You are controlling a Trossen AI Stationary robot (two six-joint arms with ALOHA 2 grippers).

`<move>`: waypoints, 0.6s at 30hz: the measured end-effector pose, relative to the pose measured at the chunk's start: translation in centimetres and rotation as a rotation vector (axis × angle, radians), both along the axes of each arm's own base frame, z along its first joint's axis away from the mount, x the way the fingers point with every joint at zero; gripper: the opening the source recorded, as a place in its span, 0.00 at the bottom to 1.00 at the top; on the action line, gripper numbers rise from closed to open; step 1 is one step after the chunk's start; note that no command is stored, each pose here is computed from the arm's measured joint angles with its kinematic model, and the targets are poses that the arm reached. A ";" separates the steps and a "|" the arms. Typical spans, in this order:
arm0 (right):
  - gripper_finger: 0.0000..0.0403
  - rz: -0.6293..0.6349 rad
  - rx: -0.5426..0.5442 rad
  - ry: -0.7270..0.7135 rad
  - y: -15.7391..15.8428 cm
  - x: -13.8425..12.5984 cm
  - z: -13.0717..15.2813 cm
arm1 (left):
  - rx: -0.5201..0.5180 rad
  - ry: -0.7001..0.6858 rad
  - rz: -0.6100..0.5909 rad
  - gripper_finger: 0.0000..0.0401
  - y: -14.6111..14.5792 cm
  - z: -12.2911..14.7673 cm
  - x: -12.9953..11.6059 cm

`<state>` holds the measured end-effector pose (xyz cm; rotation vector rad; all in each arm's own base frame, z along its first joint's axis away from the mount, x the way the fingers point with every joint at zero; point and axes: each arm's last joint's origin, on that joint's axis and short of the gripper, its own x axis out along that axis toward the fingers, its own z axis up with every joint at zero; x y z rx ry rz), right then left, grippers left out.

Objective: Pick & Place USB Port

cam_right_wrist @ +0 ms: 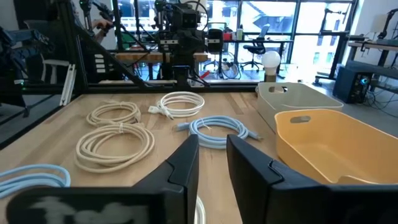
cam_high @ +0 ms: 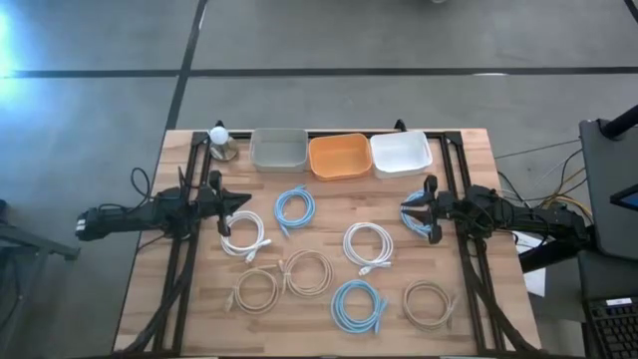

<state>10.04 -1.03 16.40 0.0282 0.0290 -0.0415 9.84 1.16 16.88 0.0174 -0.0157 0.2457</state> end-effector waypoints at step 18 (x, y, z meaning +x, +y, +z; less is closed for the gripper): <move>0.21 0.000 0.001 -0.001 0.0 0.0 0.0 | 0.000 0.000 0.000 0.01 0.0 0.0 0.0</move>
